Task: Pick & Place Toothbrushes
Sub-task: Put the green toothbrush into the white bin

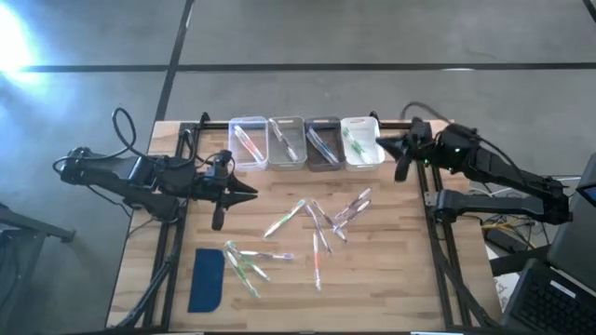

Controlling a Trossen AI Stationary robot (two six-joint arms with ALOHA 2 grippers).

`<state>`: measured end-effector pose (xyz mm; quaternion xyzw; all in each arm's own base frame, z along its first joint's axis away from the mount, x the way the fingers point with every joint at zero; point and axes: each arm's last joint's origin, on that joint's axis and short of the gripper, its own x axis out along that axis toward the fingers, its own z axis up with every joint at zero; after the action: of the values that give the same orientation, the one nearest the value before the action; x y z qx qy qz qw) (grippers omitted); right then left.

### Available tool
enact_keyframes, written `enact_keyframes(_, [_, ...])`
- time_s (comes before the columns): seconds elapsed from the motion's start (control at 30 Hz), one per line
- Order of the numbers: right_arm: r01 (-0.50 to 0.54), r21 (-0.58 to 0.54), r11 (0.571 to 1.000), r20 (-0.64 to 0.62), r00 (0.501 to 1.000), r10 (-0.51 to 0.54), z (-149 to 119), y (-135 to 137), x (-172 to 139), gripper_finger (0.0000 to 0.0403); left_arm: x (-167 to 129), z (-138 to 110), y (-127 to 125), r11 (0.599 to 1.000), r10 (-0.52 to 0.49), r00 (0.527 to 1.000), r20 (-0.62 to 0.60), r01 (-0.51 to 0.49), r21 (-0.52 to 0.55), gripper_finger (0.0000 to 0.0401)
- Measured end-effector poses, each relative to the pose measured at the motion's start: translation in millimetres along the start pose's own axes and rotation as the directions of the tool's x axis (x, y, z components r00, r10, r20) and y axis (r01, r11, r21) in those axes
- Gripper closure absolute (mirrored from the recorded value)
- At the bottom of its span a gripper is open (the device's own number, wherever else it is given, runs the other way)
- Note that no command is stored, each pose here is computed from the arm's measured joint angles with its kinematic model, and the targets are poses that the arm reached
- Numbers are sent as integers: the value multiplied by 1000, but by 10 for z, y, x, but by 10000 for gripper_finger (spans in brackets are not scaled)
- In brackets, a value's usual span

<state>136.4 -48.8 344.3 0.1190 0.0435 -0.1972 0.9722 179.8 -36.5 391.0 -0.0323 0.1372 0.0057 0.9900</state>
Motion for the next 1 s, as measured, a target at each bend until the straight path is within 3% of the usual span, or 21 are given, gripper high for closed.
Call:
enact_keyframes(0.1, [-51, 8, 999, 216, 975, 48, 208, 50, 51, 394, 0, 0, 0, 1000, 0, 1000, 0, 0, 0, 346])
enact_keyframes(0.2, [-105, 18, 994, 408, 909, 88, 392, 93, 66, 394, 1, 0, 0, 1000, 0, 1000, 0, 0, 0, 346])
enact_keyframes(0.33, [-198, 90, 976, 552, 825, 117, 529, 123, 45, 394, 1, 0, 0, 1000, 0, 1000, 0, 0, 0, 346])
enact_keyframes(0.53, [-279, 189, 942, 581, 805, 122, 557, 128, 11, 394, 1, 0, 0, 1000, 1, 1000, 0, -1, 0, 346])
enact_keyframes(1.0, [-267, 185, 946, 567, 815, 120, 544, 125, 8, 394, 41, 49, -15, 996, -3, 999, 49, 7, -92, 346])
